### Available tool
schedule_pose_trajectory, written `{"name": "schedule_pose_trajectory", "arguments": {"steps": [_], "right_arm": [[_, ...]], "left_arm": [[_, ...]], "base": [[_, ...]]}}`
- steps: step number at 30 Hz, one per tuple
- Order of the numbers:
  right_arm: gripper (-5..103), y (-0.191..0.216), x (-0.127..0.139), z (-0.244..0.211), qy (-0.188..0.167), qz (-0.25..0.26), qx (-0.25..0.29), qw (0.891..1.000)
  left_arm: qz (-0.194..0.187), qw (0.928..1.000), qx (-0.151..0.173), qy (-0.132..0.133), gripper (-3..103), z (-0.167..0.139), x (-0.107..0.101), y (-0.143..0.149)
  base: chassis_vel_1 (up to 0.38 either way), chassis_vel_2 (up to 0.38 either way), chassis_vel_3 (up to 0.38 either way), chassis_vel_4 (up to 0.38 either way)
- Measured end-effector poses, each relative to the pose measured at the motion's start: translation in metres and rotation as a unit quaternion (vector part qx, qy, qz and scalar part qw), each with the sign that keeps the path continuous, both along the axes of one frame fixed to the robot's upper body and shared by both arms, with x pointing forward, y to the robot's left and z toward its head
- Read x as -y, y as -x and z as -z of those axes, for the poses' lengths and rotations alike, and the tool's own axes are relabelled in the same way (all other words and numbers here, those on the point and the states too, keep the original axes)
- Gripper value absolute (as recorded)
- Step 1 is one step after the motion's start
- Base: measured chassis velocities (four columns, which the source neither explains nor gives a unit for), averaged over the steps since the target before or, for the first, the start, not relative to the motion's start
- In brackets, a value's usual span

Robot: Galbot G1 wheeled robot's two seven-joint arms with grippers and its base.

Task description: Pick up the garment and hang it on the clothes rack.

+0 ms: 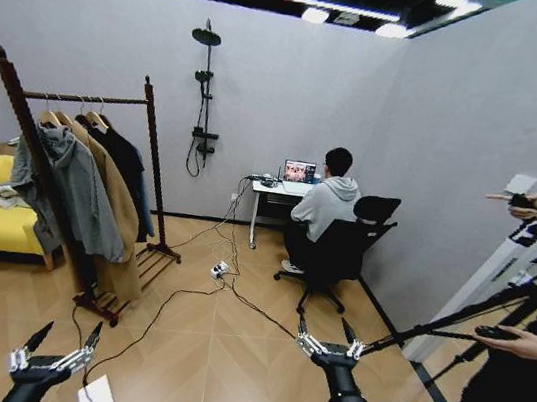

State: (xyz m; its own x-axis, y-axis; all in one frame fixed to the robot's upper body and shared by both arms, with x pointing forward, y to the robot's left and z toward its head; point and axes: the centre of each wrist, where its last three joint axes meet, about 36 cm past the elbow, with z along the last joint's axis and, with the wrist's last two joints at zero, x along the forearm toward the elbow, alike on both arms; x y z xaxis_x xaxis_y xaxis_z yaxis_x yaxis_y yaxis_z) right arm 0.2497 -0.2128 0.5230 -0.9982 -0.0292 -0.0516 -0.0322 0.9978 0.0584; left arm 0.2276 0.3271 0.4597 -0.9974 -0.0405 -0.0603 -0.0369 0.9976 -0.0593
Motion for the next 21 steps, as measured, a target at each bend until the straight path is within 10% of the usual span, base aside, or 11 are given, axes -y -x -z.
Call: {"name": "schedule_pose_trajectory", "arguments": {"steps": [8,21], "right_arm": [[100,-0.041,0.076,-0.003,0.062,-0.04,0.02,0.997],[100,-0.102,0.14,0.008,0.051,-0.052,0.055,0.996]], "left_arm": [[0.0,1.0,0.0,0.0,100,0.0,0.0,0.0],[0.0,1.0,0.0,0.0,100,0.0,0.0,0.0]], "base": [[0.0,0.0,0.0,0.0],[0.0,0.0,0.0,0.0]]}}
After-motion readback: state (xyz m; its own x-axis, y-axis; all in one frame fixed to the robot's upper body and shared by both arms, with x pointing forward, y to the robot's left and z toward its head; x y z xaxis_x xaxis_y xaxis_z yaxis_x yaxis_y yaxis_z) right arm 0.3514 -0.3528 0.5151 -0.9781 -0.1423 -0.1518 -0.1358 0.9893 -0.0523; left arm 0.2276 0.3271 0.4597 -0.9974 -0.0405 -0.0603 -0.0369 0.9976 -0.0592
